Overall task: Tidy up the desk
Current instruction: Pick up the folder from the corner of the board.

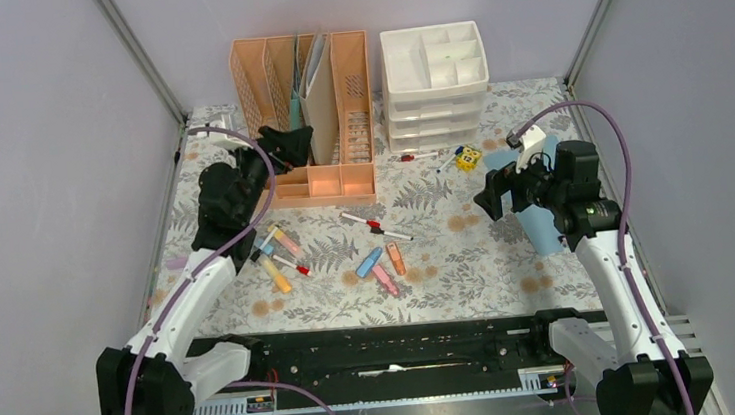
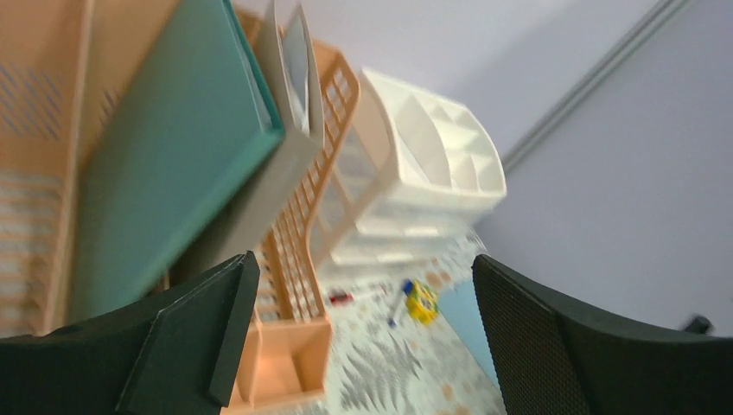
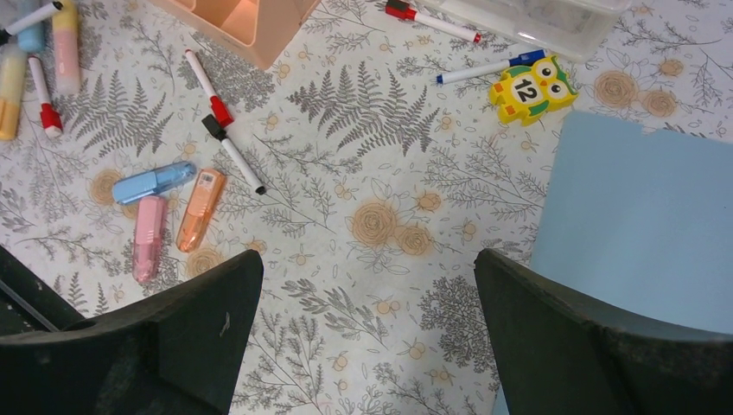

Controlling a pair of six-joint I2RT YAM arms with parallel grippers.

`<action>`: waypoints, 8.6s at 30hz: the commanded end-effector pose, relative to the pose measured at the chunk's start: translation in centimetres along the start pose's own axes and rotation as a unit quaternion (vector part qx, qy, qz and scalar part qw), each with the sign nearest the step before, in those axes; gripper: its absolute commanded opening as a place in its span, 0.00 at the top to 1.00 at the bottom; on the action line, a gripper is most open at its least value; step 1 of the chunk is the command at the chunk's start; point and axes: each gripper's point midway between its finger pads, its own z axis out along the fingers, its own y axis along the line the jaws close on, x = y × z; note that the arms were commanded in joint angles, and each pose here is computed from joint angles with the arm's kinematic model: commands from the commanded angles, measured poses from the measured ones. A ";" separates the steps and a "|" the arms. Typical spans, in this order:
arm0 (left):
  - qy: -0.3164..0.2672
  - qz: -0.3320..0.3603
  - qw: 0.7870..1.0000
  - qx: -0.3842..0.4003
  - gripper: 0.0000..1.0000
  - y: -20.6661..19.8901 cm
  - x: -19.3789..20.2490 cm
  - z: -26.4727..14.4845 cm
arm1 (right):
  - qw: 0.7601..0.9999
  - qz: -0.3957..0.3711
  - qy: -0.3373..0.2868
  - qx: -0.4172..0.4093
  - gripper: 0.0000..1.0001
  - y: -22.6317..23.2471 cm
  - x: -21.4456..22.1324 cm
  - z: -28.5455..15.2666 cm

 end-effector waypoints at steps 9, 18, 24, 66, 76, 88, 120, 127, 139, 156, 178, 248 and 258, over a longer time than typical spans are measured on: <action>0.164 -0.149 0.967 0.129 0.01 -4.3 8.4 -7.7 | 0.998 -0.014 0.065 0.022 0.00 -2.1 1.4 -0.6; 0.226 -0.186 0.939 0.182 0.01 -5.7 12.7 -10.9 | 0.981 0.004 0.138 0.135 0.00 -10.0 5.8 -3.3; 0.248 -0.186 0.925 0.220 0.01 -7.8 15.5 -12.6 | 0.968 0.059 0.172 0.174 0.00 -15.2 9.4 -5.2; 0.320 -0.178 0.901 0.232 0.01 -10.4 23.4 -13.7 | 0.942 0.193 0.268 0.066 0.00 -20.4 21.6 -3.2; 0.327 -0.180 0.897 0.238 0.01 -11.3 23.6 -13.7 | 0.949 0.167 0.252 0.086 0.00 -20.1 19.7 -4.1; 0.325 -0.174 0.899 0.236 0.01 -11.5 23.3 -14.3 | 0.954 0.104 0.275 0.061 0.00 -20.7 18.4 -5.4; 0.343 -0.163 0.889 0.255 0.01 -12.4 24.3 -13.8 | 0.882 -0.286 0.366 -0.084 0.00 -17.8 19.6 -8.7; 0.341 -0.168 0.890 0.252 0.01 -12.5 24.4 -13.7 | 0.842 -0.366 0.375 -0.131 0.00 -20.9 19.0 -7.9; 0.344 -0.167 0.890 0.248 0.01 -12.6 24.5 -13.7 | 0.827 -0.351 0.403 -0.173 0.23 -22.0 21.7 -5.6; 0.343 -0.168 0.891 0.247 0.01 -12.5 24.3 -14.3 | 0.815 -0.337 0.413 -0.225 0.77 -19.0 23.8 -6.0; 0.324 -0.290 0.855 0.284 0.01 -15.7 23.7 -14.8 | 0.875 -0.273 0.304 -0.260 1.00 -9.9 15.8 -8.5; 0.438 -0.101 0.856 0.256 1.00 -15.8 27.6 -15.3 | 0.938 -0.128 0.110 -0.302 0.00 5.6 0.3 -6.8; 0.456 -0.012 0.843 0.285 1.00 -13.5 22.3 -17.8 | 0.944 -0.111 0.087 -0.299 0.00 2.9 -4.5 -3.4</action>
